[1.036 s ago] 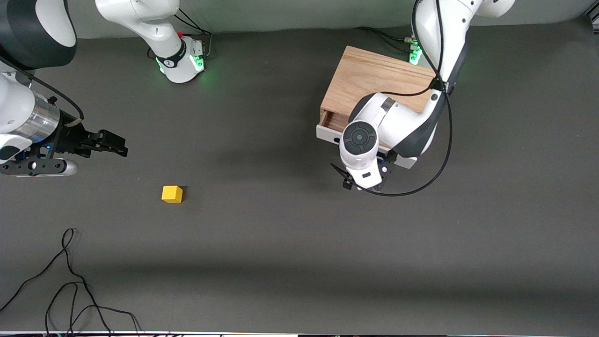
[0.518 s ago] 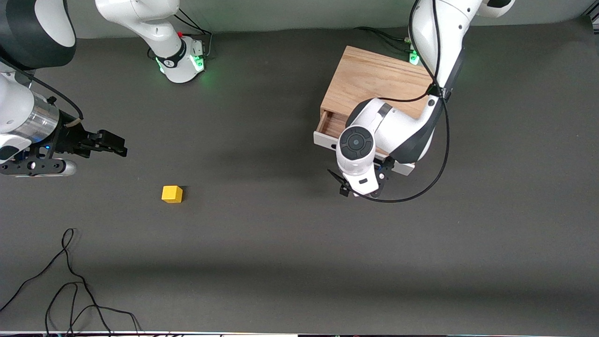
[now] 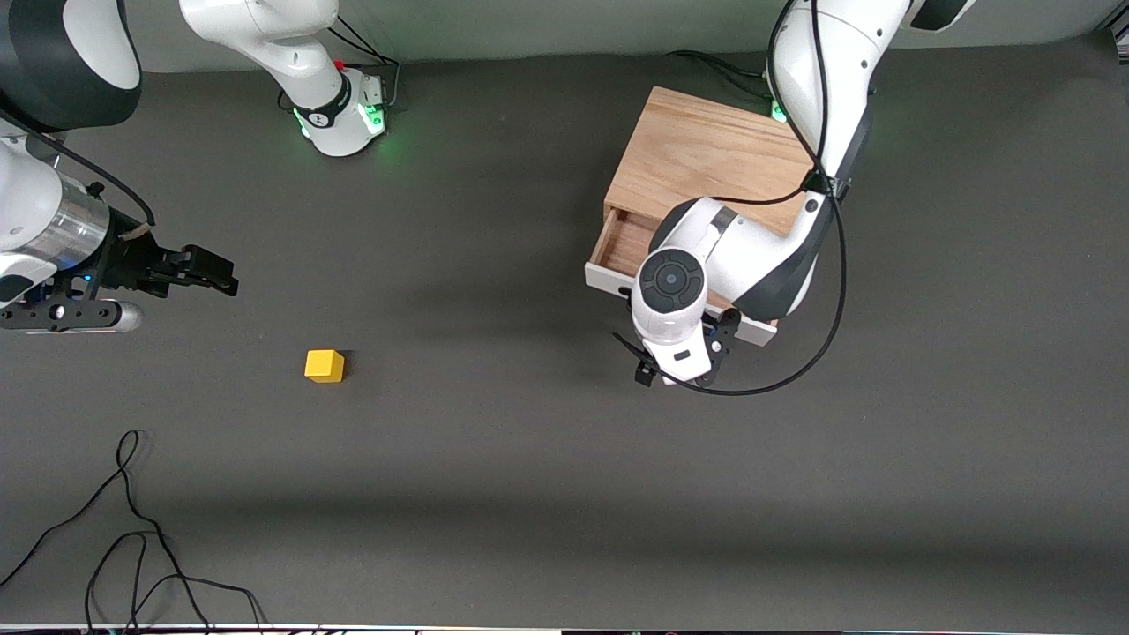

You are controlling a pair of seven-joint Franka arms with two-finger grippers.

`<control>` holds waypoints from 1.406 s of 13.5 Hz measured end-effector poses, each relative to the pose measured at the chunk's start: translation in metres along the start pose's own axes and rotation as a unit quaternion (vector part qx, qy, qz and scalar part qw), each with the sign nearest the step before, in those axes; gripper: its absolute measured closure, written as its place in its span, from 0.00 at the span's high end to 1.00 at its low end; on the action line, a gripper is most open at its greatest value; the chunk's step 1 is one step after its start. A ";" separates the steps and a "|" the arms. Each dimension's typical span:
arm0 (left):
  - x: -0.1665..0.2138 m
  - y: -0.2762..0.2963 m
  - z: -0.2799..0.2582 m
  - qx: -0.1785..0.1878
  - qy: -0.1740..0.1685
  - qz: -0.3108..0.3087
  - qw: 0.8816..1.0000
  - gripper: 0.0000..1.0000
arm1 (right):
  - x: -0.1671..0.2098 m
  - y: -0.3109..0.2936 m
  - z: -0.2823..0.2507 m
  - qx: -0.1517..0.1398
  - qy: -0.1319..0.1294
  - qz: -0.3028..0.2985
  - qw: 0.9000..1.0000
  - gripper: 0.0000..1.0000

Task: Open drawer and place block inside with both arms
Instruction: 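Pull the drawer handle outward with the left gripper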

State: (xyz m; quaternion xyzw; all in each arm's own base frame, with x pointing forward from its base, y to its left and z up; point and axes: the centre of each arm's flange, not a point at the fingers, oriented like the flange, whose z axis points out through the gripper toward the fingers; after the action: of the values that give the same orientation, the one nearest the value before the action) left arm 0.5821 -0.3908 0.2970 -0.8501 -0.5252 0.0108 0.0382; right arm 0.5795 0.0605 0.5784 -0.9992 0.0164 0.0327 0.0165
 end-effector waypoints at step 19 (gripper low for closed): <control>0.009 0.030 -0.016 -0.064 0.005 0.010 0.998 1.00 | 0.000 0.002 -0.001 0.000 0.001 0.001 1.000 1.00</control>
State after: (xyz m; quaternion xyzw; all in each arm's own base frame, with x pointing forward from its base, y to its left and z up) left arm 0.6134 -0.3970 0.3105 -0.8562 -0.5158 -0.0269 -0.0141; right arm 0.5795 0.0589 0.5789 -0.9992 0.0177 0.0322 0.0166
